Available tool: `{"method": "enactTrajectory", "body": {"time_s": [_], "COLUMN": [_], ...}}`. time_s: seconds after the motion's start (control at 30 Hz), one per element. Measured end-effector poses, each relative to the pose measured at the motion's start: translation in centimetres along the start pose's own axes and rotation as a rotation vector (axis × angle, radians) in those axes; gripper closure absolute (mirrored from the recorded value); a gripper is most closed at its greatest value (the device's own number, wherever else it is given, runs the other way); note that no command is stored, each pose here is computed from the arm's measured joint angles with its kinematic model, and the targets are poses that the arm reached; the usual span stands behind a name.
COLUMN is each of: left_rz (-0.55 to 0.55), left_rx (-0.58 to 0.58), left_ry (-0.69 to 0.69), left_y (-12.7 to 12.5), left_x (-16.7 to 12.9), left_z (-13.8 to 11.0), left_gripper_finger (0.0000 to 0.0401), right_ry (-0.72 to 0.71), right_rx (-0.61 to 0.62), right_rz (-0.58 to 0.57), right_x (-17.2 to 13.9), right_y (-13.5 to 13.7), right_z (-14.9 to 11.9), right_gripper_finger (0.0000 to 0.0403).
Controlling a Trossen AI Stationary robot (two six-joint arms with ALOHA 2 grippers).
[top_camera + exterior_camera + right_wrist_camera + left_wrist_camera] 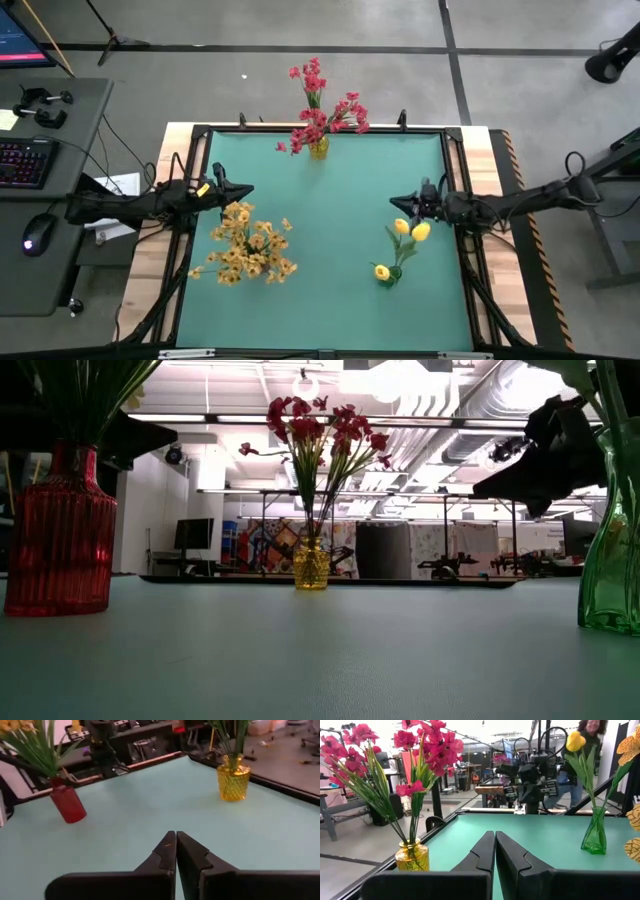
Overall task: Sort flowers into vase by color
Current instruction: Return to Home Position
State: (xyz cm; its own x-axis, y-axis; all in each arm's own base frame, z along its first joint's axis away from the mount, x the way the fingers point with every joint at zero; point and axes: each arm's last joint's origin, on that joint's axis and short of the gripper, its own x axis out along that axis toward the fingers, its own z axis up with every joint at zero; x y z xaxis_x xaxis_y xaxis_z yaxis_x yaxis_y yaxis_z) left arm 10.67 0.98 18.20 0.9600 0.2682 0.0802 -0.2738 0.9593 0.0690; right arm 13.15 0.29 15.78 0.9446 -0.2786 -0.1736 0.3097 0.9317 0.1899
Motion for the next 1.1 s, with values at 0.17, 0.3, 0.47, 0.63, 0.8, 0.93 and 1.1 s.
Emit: {"method": "enactTrajectory", "body": {"time_s": [0.17,0.3,0.47,0.63,0.8,0.93,1.1], "left_rz": [0.0,0.0,0.0,0.0,0.0,0.002,0.003], "left_rx": [-0.012,-0.035,-0.035,-0.034,-0.034,-0.039,-0.04], "left_ry": [0.001,0.001,0.001,0.001,0.001,-0.019,-0.022], "left_y": [0.0,0.0,0.0,0.0,0.0,0.0,0.2], "left_x": [0.0,0.0,0.0,0.0,0.0,-0.2,-0.9], "left_z": [0.0,0.0,0.0,0.0,0.0,-0.2,-0.4], "left_gripper_finger": [0.0401,0.0401,0.0401,0.0401,0.0401,0.0401,0.0401], "right_ry": [-0.021,-0.007,0.056,0.092,0.096,0.059,-0.031], "right_rx": [-0.031,-0.068,-0.092,-0.099,-0.101,-0.088,-0.059], "right_rz": [0.073,0.09,0.028,0.024,0.023,0.032,0.056], "right_x": [0.1,0.1,0.1,0.1,0.1,-0.4,-1.5], "right_y": [-0.4,-0.5,-0.8,-0.9,-0.9,-1.0,-1.1], "right_z": [-0.4,-0.5,-1.2,-1.5,-1.6,-1.1,-0.3], "right_gripper_finger": [0.0402,0.0402,0.0402,0.0402,0.0402,0.0402,0.0402]}}
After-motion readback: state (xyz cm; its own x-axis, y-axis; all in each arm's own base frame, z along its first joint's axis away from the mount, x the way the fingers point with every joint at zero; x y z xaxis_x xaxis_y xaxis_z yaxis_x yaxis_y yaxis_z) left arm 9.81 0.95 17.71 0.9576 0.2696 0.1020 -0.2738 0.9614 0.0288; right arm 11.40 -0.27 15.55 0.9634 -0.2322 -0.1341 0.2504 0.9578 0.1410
